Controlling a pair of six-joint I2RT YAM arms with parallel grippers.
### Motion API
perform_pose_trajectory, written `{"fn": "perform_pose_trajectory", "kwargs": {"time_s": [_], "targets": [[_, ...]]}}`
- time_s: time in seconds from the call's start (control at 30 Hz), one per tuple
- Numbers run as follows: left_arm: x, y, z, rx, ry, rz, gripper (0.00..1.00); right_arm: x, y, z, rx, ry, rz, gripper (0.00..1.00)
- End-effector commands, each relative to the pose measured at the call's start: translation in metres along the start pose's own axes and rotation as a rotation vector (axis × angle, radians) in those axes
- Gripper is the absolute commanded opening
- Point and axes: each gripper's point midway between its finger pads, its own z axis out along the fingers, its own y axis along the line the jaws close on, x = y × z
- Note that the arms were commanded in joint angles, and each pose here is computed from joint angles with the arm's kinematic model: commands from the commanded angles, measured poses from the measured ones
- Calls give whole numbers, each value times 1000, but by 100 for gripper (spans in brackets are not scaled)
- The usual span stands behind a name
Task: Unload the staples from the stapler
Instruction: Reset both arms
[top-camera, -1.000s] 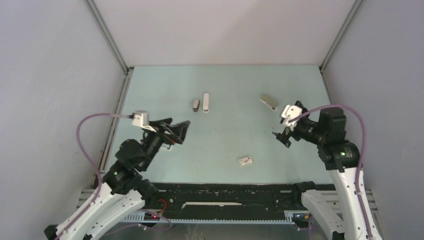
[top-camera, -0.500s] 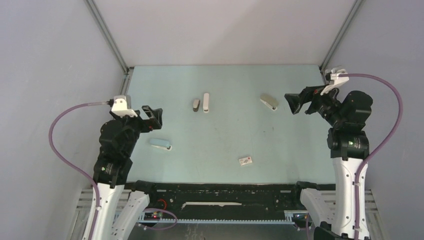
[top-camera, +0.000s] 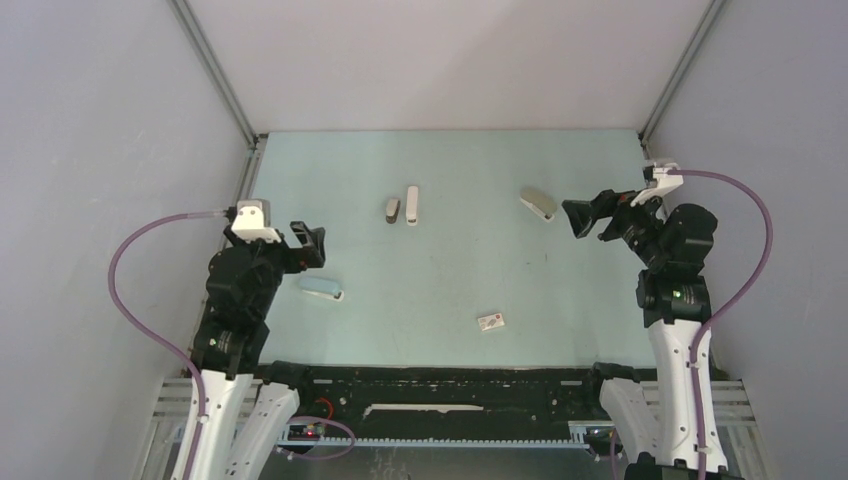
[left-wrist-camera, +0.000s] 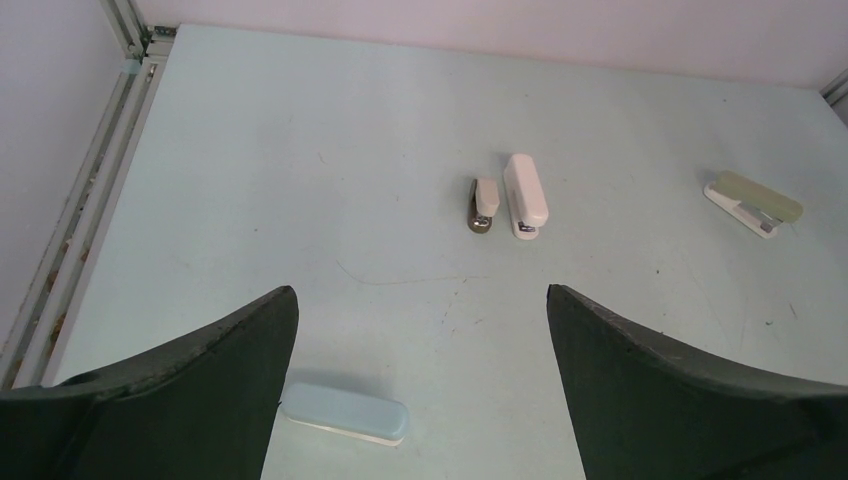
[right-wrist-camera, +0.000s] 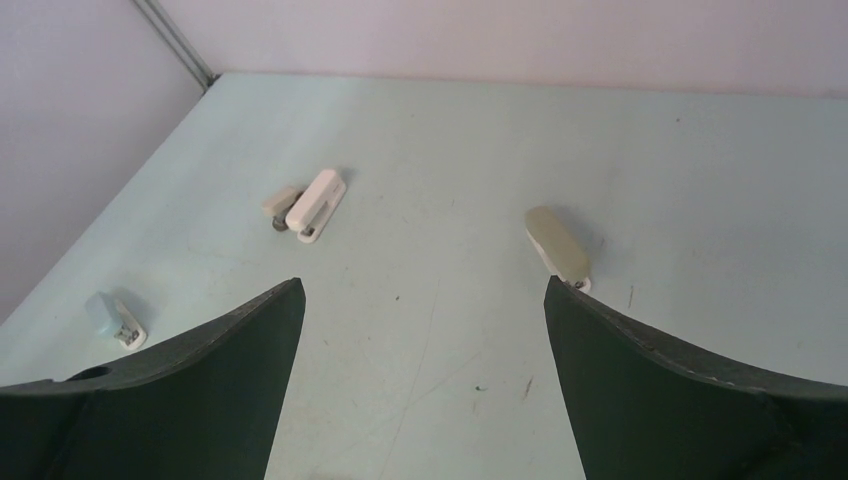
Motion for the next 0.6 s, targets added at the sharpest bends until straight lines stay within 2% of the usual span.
{"fn": "perform_pose_trajectory", "kwargs": {"time_s": [0.0, 0.3, 0.57], "targets": [[4, 4, 3, -6, -2, 32, 100, -26, -2, -1, 50, -108, 32, 100], [6, 5, 3, -8, 0, 39, 100, -29, -15, -1, 140, -136, 76, 100], [7, 5, 4, -9, 4, 44, 100, -29, -15, 0, 145, -153, 59, 100]]}}
